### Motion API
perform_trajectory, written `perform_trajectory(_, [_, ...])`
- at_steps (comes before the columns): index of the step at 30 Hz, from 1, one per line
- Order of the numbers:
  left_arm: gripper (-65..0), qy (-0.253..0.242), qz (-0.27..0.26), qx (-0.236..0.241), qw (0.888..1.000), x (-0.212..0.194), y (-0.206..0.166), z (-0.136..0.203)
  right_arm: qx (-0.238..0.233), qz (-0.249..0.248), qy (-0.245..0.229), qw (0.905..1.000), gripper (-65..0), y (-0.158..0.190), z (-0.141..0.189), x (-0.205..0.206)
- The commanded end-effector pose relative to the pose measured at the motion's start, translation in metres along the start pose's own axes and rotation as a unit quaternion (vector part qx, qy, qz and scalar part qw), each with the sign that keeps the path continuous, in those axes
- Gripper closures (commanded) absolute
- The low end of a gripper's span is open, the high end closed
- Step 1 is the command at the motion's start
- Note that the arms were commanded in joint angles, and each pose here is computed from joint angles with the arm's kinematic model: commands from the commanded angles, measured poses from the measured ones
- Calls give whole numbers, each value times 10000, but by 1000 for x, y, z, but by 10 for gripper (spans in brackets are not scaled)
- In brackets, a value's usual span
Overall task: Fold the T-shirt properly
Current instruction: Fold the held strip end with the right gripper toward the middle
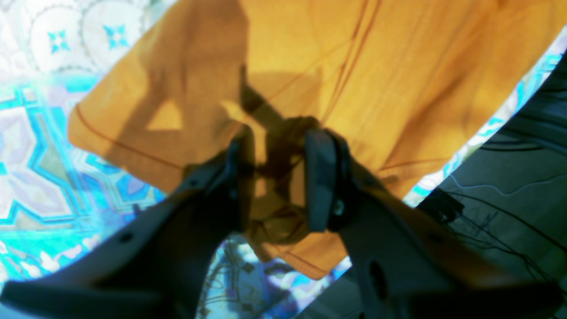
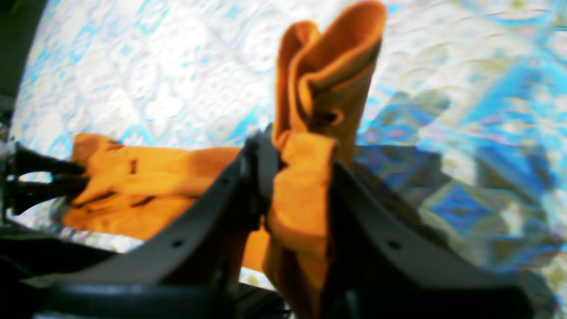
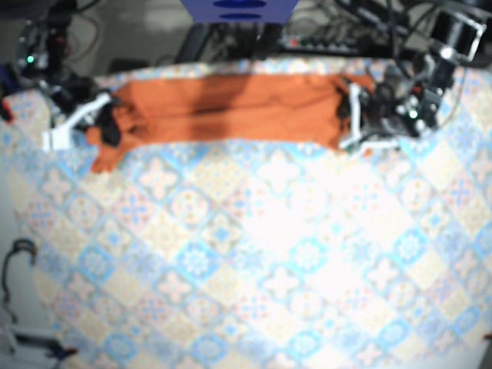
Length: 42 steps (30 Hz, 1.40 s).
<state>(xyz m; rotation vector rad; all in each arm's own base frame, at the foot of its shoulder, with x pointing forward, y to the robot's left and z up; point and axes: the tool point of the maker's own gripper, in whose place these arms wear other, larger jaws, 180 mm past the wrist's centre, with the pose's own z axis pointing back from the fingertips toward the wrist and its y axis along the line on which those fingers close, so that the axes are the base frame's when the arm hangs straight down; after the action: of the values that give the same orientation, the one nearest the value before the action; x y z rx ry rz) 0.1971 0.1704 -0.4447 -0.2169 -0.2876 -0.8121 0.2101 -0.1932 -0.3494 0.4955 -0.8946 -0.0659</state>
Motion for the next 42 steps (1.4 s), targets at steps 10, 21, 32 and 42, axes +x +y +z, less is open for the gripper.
perform_trajectory(10, [-199, -84, -52, 86, 9999, 6, 7, 6, 657, 261, 378, 9968, -22, 51, -23, -27])
perform_trajectory(21, [-199, -84, -38, 97, 9999, 5, 8, 6, 764, 1186, 1166, 9831, -22, 103, -51, -87])
perform_trajectory(32, [-199, -92, -32, 101, 9999, 6, 8, 6, 985, 1502, 1079, 9778, -22, 130, -71, -81])
perform_trajectory(42, [-199, -96, -36, 95, 9999, 6, 8, 6, 991, 1503, 1081, 9777, -22, 130, -71, -81])
